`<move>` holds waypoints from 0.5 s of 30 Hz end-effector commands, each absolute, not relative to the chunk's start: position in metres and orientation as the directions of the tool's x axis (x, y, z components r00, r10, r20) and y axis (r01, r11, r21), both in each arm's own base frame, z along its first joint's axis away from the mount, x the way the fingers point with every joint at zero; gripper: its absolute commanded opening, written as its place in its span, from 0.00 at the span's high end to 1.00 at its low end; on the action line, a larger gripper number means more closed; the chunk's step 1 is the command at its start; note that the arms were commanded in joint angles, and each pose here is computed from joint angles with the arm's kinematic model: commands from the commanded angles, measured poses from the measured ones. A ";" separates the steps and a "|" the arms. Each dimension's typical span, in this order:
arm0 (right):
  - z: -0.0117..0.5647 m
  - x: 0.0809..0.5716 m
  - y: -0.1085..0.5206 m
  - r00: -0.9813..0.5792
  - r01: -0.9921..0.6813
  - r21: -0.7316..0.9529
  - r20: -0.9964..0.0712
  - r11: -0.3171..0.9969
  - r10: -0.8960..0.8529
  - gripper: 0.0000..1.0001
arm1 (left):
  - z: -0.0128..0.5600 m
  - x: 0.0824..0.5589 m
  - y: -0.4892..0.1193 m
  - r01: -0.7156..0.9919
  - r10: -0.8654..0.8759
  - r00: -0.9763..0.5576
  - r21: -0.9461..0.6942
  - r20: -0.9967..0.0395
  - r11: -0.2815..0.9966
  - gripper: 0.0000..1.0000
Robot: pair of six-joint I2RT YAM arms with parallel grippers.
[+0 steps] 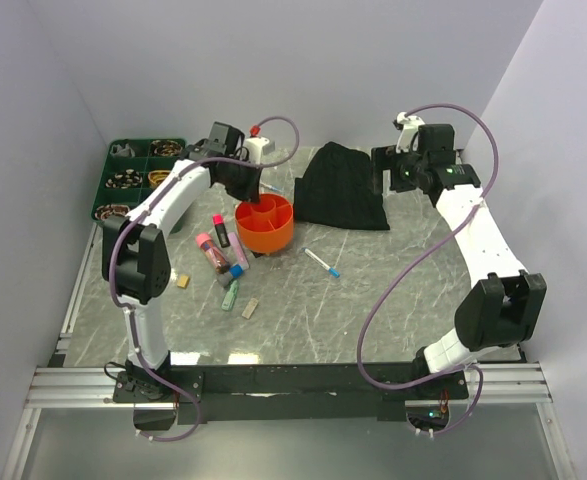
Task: Sort the stationery into containers
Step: Pick up the storage box at the corner of the board, then place the storage box at the center of the board.
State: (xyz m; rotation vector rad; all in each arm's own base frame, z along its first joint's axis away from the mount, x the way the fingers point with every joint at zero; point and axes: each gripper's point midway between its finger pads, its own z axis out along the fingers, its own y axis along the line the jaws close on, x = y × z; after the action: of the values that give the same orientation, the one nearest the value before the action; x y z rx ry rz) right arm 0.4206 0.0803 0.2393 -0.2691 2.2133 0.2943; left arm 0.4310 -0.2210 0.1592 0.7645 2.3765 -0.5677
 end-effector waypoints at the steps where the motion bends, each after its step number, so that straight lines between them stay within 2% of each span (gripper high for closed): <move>1: 0.247 0.417 0.078 -0.580 -0.293 0.123 -0.811 0.948 -0.074 0.02 | 0.202 0.431 -0.254 0.730 0.386 -0.520 -0.162 -0.762 0.664 0.99; 5: 0.246 0.413 0.075 -0.581 -0.285 0.121 -0.811 0.951 -0.071 0.02 | 0.193 0.432 -0.270 0.751 0.403 -0.512 -0.168 -0.758 0.639 0.99; 9: 0.244 0.409 0.069 -0.583 -0.274 0.118 -0.810 0.955 -0.067 0.02 | 0.207 0.436 -0.292 0.776 0.394 -0.483 -0.174 -0.782 0.607 0.99; 15: 0.240 0.401 0.055 -0.589 -0.231 0.116 -0.807 0.966 -0.044 0.02 | 0.227 0.429 -0.339 0.852 0.398 -0.416 -0.197 -0.818 0.486 0.99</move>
State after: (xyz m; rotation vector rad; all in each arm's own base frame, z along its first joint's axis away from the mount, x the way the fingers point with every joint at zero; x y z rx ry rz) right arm 0.4034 0.0657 0.2199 -0.2316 2.2589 0.2805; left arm 0.4315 -0.3004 0.1836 0.9479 2.1886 -0.6714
